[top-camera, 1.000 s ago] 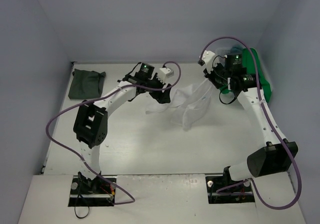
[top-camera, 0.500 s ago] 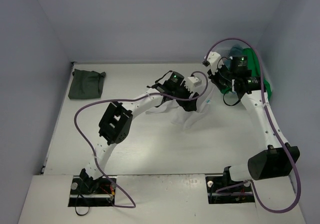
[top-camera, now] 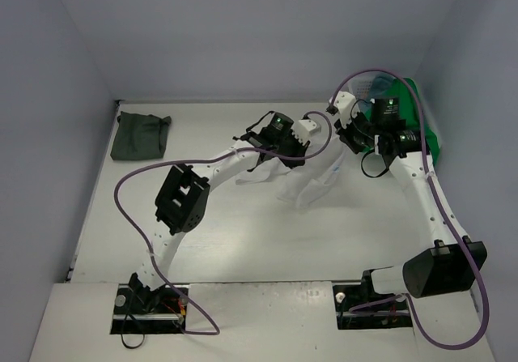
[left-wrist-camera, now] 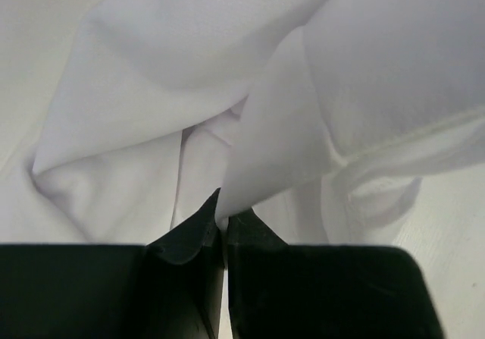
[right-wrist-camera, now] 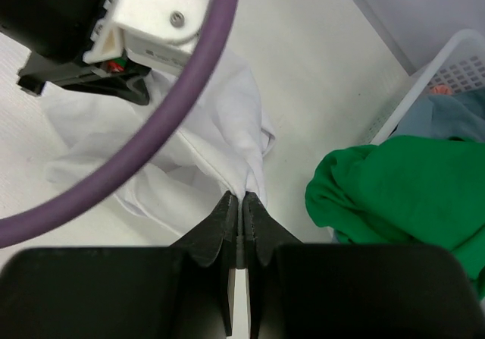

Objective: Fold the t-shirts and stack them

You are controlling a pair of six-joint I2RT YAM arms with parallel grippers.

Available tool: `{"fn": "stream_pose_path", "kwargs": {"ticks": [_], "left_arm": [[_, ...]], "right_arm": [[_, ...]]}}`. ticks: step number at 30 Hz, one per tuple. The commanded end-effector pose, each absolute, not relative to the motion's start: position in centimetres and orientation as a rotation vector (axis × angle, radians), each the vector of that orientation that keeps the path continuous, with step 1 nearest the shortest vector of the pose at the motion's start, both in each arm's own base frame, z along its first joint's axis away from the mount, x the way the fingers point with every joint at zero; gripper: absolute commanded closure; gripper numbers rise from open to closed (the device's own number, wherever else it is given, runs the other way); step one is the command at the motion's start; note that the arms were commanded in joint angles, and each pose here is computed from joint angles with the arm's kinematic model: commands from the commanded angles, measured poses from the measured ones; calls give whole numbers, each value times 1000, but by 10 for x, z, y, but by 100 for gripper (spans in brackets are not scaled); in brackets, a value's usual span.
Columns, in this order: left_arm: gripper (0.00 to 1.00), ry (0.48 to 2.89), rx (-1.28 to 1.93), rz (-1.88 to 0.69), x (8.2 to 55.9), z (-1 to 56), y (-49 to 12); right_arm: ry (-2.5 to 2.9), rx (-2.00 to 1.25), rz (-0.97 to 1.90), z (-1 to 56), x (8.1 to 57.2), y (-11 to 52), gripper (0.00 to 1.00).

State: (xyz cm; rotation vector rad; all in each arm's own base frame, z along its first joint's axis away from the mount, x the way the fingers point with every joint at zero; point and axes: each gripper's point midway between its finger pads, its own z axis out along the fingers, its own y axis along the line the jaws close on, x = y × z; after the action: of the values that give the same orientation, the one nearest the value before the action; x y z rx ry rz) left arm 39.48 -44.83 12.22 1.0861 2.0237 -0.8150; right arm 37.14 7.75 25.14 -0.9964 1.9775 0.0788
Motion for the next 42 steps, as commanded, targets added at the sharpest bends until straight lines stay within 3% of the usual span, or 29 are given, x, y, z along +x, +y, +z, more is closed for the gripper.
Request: {"fn": "stream_pose_path", "kwargs": {"ticks": [1, 6, 12, 16, 28, 34, 42], "left_arm": [[100, 1817, 1051, -760, 404, 216, -436], [100, 1762, 958, -719, 416, 267, -400], [100, 1728, 838, -717, 433, 311, -353], [100, 1717, 781, -715, 440, 329, -329], [100, 1661, 652, -662, 451, 378, -270], [100, 1628, 542, -649, 458, 408, -222], [100, 1610, 542, -659, 451, 418, -219]], "right_arm": [[1910, -974, 68, 270, 370, 78, 100], [1937, -977, 114, 256, 364, 82, 100], [1989, -967, 189, 235, 364, 88, 63], [2035, -976, 288, 213, 361, 99, 57], [2171, -1211, 504, 124, 323, 165, 59], [2163, -1290, 566, 111, 321, 196, 60], [2107, -1298, 400, 111, 336, 225, 61]]}}
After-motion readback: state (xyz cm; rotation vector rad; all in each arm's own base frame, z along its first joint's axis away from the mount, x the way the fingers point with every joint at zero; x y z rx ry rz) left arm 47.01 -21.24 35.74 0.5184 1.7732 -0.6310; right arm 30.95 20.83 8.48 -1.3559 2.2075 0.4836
